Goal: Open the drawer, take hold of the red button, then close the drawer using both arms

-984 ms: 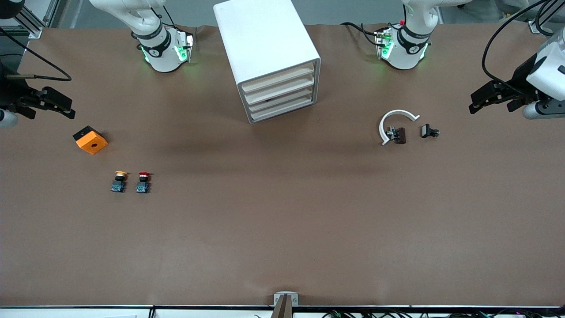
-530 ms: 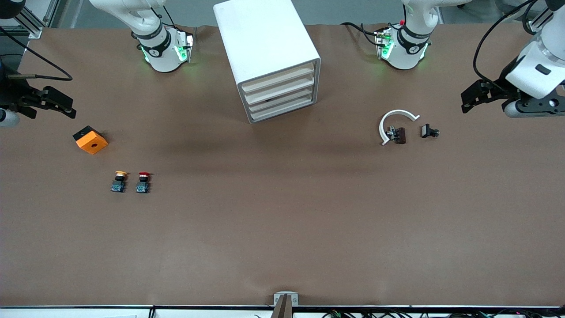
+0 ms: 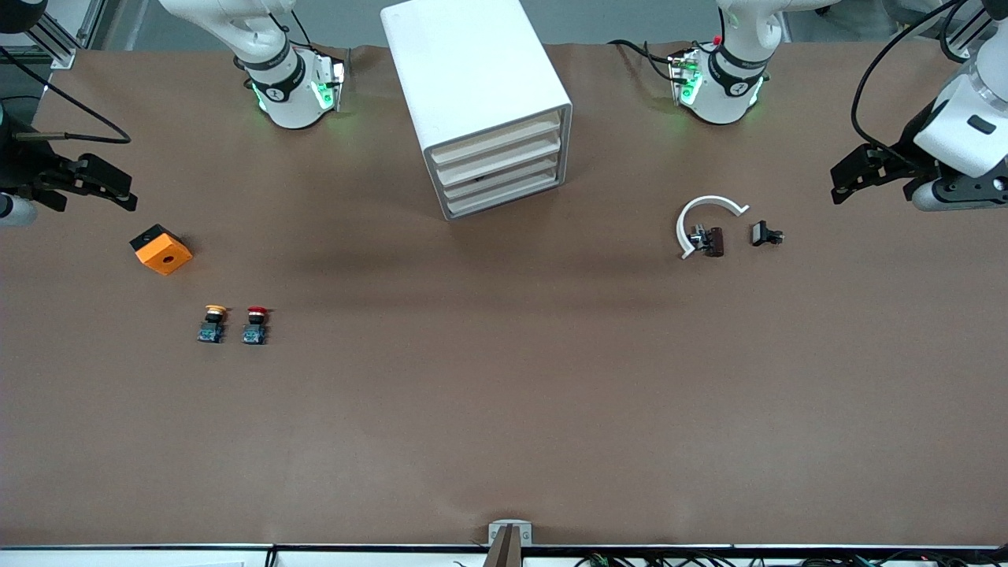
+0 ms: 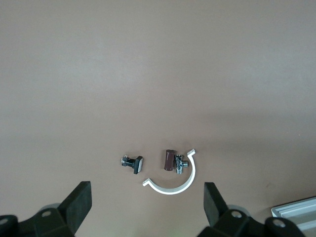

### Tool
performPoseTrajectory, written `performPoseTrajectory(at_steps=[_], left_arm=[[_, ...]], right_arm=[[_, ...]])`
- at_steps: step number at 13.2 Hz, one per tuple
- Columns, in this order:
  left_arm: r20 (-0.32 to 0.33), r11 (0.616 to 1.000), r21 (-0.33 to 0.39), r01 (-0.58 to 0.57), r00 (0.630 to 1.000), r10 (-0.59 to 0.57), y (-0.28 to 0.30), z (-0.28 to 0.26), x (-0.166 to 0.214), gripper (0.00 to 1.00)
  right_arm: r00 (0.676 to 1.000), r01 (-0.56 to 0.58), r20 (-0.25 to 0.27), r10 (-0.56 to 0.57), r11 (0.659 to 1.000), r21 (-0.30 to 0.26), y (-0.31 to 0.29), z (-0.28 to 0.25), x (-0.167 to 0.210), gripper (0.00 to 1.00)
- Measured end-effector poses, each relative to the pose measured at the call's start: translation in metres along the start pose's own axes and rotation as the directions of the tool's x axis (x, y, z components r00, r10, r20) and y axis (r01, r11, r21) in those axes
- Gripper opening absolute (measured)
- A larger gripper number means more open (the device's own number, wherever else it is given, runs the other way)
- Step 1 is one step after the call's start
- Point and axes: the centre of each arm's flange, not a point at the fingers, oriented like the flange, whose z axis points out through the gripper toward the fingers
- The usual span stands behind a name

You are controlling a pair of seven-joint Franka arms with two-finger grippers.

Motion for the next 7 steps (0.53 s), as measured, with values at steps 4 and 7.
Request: performPoseTrajectory(at_steps=[4,7], left_arm=[[-0.002,1.000,0.000,0.002,1.000,-0.002,-0.0009,-0.0002,0.0004,1.00],[0.000,1.000,0.000,0.002,1.000,-0.002,-0.0009,0.0007,0.0010,1.00]], right_arm=[[1.000,0.000,0.000,0.000,1.000,0.000,0.0000,0.0000,0.0000,1.00],[1.000,0.000,0.000,0.000,1.000,0.000,-0.0001,0.0000,0.0000,1.00]])
